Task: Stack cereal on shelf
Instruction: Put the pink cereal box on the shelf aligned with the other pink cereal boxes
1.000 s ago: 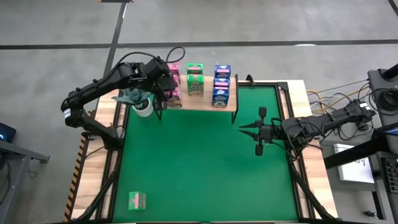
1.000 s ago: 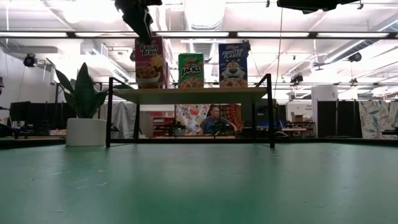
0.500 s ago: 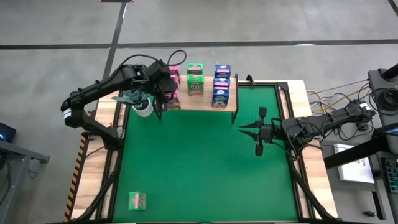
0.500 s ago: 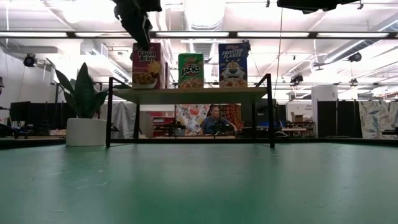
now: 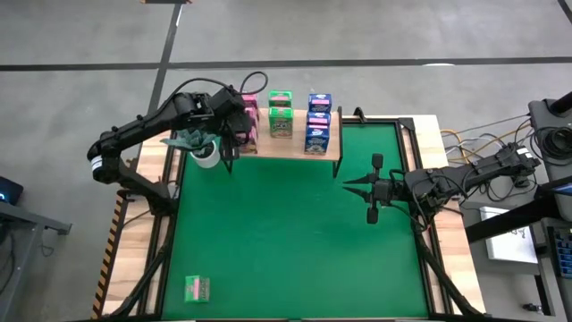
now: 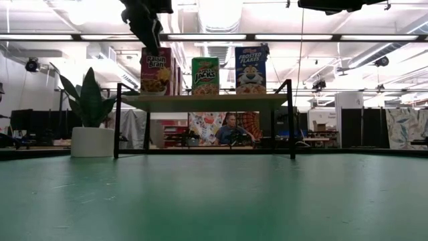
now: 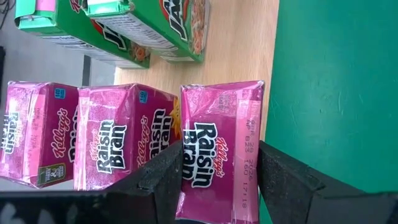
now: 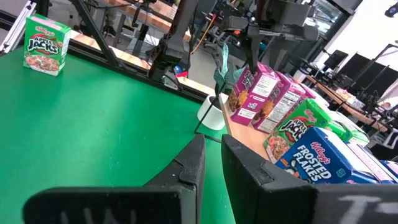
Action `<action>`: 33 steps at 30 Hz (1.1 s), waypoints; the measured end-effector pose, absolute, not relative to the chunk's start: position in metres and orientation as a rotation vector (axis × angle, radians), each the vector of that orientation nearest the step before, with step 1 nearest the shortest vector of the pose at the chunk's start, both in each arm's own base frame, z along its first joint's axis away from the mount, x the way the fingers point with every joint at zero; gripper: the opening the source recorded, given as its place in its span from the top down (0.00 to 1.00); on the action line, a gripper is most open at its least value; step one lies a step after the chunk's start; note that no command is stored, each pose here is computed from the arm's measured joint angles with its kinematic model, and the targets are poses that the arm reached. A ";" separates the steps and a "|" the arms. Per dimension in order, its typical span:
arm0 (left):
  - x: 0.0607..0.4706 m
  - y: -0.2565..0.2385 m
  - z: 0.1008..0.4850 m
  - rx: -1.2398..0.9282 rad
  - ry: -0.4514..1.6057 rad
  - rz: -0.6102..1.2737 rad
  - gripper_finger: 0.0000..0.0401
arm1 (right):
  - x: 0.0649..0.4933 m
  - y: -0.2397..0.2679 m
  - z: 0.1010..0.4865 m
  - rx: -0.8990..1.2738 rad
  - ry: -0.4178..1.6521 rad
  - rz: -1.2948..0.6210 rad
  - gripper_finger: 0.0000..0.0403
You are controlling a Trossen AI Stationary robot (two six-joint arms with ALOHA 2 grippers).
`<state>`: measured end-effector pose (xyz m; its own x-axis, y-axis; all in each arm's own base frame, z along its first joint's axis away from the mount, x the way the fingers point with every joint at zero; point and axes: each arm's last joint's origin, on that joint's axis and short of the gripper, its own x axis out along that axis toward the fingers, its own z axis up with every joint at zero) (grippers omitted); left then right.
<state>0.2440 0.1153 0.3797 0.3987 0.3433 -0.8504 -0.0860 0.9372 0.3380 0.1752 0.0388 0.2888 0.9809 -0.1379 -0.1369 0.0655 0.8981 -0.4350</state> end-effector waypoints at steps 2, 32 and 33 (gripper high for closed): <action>0.244 0.115 0.380 0.256 1.130 0.276 0.57 | 0.175 0.039 0.289 -0.444 0.166 -0.106 0.89; 0.243 0.115 0.380 0.259 1.127 0.277 0.41 | 0.175 0.039 0.289 -0.443 0.166 -0.106 0.89; 0.243 0.115 0.380 0.259 1.127 0.277 0.41 | 0.175 0.039 0.289 -0.443 0.166 -0.106 0.89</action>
<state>0.2427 0.1147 0.3805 0.4019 0.3455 -0.8480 -0.0865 0.9363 0.3405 0.1753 0.0387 0.2888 0.9809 -0.1380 -0.1370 0.0656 0.8981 -0.4348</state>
